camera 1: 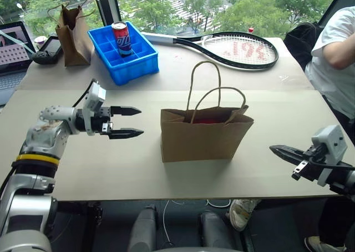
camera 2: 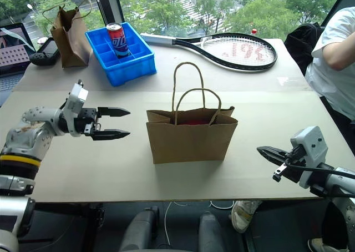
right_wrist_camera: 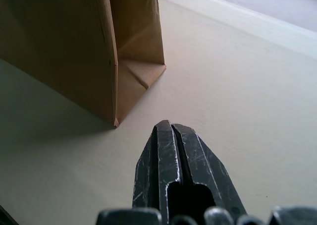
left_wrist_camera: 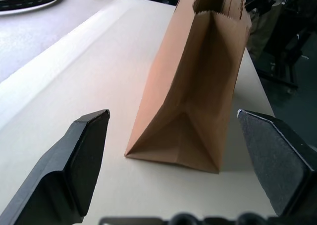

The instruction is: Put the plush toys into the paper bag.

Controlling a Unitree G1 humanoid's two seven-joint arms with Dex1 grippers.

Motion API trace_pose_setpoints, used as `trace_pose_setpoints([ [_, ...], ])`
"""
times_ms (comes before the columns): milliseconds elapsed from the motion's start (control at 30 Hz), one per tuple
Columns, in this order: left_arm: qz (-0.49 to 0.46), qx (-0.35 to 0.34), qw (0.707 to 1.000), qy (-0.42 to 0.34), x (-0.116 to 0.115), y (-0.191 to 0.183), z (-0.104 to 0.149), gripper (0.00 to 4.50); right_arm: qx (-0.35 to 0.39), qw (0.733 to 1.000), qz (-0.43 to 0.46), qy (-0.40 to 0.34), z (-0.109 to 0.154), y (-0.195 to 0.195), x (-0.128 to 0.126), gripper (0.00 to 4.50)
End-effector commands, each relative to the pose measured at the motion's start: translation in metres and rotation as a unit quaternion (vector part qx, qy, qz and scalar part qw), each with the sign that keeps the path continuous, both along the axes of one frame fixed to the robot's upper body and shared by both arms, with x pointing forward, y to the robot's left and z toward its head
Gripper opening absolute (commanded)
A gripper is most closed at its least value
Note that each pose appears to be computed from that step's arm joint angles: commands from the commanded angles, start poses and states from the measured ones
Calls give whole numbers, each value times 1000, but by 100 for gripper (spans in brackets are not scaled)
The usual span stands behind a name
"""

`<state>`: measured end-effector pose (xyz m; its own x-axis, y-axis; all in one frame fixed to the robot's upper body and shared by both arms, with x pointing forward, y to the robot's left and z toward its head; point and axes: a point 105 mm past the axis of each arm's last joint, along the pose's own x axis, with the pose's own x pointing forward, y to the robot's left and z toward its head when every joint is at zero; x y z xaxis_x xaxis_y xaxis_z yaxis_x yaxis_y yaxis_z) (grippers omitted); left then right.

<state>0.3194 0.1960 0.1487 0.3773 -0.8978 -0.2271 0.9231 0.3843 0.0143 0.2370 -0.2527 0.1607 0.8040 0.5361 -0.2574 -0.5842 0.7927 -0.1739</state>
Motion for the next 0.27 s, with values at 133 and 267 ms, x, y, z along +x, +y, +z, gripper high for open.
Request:
trace_pose_setpoints([
  [133,132,-9,991,-26,-18,9,-9,444,0,998,-23,-66,8,-13,0,0],
  [267,156,-16,988,-15,-26,6,-23,444,3,998,-23,-64,3,-10,3,0],
])
